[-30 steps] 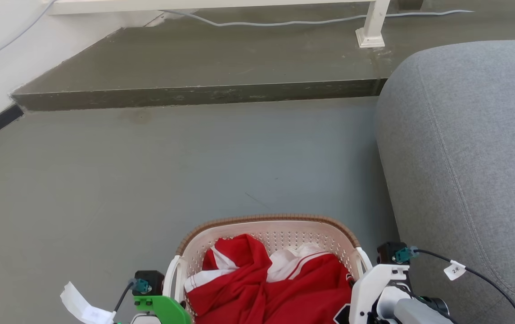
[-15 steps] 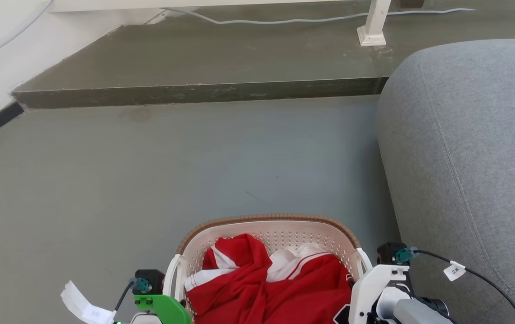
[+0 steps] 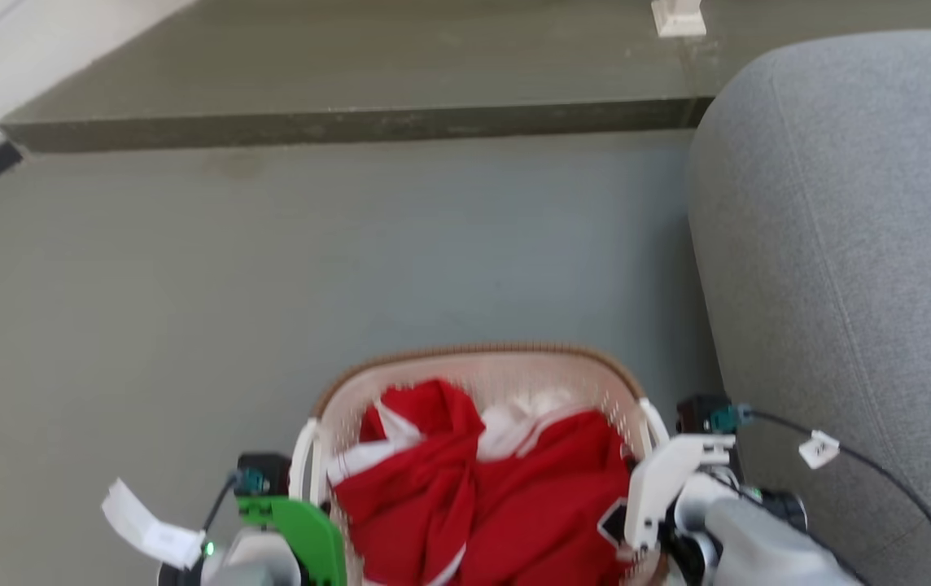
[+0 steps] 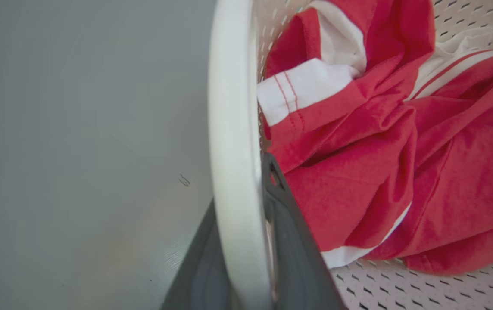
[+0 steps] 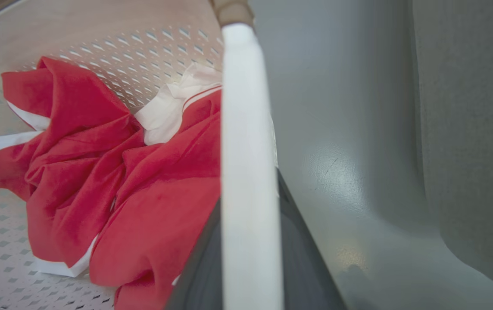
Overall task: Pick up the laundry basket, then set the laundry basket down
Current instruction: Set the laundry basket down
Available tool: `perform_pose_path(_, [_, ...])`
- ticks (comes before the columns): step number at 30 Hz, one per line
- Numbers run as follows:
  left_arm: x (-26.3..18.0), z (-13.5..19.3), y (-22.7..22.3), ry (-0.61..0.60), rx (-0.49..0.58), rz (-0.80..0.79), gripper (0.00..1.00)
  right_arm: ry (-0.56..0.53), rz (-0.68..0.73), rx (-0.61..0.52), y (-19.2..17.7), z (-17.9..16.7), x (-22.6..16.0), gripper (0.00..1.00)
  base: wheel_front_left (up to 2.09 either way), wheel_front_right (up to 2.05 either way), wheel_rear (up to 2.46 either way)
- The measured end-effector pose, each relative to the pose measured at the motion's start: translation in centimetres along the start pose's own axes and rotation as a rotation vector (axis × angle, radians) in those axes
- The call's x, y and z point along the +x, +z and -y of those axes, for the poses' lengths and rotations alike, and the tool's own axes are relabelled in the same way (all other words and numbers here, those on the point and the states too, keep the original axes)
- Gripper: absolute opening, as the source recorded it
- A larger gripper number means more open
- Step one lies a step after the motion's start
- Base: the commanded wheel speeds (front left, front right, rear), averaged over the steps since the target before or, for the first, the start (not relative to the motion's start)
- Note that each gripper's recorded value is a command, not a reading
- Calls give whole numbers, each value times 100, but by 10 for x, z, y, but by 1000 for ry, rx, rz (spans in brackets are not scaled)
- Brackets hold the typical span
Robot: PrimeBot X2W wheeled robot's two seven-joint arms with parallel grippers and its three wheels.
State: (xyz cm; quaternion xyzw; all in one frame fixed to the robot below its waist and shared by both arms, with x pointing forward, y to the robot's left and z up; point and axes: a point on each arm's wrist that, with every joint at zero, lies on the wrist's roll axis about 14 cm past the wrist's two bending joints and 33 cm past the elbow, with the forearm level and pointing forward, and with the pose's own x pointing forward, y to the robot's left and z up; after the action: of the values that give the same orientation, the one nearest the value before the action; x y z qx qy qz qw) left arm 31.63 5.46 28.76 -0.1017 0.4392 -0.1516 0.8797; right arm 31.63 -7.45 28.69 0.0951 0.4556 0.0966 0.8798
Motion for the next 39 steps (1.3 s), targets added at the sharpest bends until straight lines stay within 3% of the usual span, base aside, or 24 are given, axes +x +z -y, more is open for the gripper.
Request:
perform_pose_path(17, [50, -12, 51, 14, 5, 54, 0, -26, 74, -47, 64, 14, 50, 0, 0, 0, 0])
perform_pose_path(39, [129, -44, 57, 28, 29, 8, 0, -41, 18, -23, 68, 33, 137, 0, 0, 0, 0])
